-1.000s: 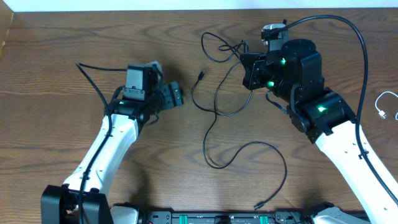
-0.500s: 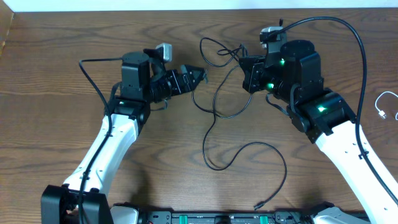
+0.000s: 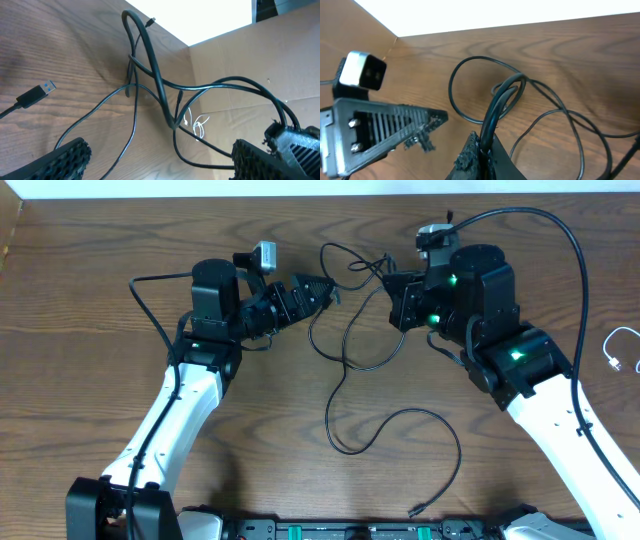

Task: Untangle cables
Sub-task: 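Move the left gripper right toward the black cables held by the right gripper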

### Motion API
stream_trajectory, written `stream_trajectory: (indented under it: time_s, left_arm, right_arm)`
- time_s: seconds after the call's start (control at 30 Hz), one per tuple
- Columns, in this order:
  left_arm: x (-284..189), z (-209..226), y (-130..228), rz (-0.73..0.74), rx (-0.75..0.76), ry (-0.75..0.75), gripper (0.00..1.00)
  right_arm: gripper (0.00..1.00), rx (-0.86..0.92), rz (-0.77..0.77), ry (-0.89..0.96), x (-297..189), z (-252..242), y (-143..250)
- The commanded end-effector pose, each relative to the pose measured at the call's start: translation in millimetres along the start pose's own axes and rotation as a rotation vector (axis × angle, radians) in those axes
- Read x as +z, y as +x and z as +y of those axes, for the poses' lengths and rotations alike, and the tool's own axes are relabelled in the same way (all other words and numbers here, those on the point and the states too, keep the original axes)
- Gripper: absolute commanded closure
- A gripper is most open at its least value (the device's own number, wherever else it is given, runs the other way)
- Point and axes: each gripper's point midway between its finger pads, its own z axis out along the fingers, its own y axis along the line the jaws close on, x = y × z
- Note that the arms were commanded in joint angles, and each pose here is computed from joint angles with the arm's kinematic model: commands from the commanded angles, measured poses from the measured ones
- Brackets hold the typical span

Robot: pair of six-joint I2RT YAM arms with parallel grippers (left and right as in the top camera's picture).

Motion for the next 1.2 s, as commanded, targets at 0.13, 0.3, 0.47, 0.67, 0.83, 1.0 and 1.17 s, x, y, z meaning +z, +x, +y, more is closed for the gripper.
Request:
stream_trajectory:
  time_s: [0.13,0.3,0.47,0.67,0.83,1.0,1.17]
  left_arm:
    - [-3.2,-6.5,-7.0,-0.026,-0.004,0.004,0.09]
    - [-3.5,-0.5,-12.1,-0.057,-0.008,-0.029,0.09]
    - [-4.4,12.5,-18.0,-0.099,-0.021,-0.094,0.09]
    - [-2.4,31.4,-14.5,-0.097,-0.063,-0.161,0.51]
    - [-1.7,33.7,-13.4,-0.092,-0.07,-0.166,0.92]
    - [-1.8,34.1,-13.0,-0.091,-0.071,-0.167,0.92]
    - [-6.0,37.6,-19.0,-0.109,-0.074,-0.173,0.93]
  right_arm:
    - [0.99,-0.026,0.039,-0.149,-5.8,30.3,2.4]
    - [0.99,-0.027,0.077,-0.246,-9.4,46.6,9.0]
    - [0.99,-0.028,0.101,-0.302,-12.4,55.8,13.0]
    - [0.99,-0.028,0.103,-0.307,-12.6,56.5,13.3]
    - [0.99,-0.029,0.1,-0.299,-12.2,55.3,12.9]
    - [0.99,-0.027,0.096,-0.28,-11.2,52.1,12.3]
    - [0.99,-0.046,0.094,-0.235,-9.2,43.6,13.6]
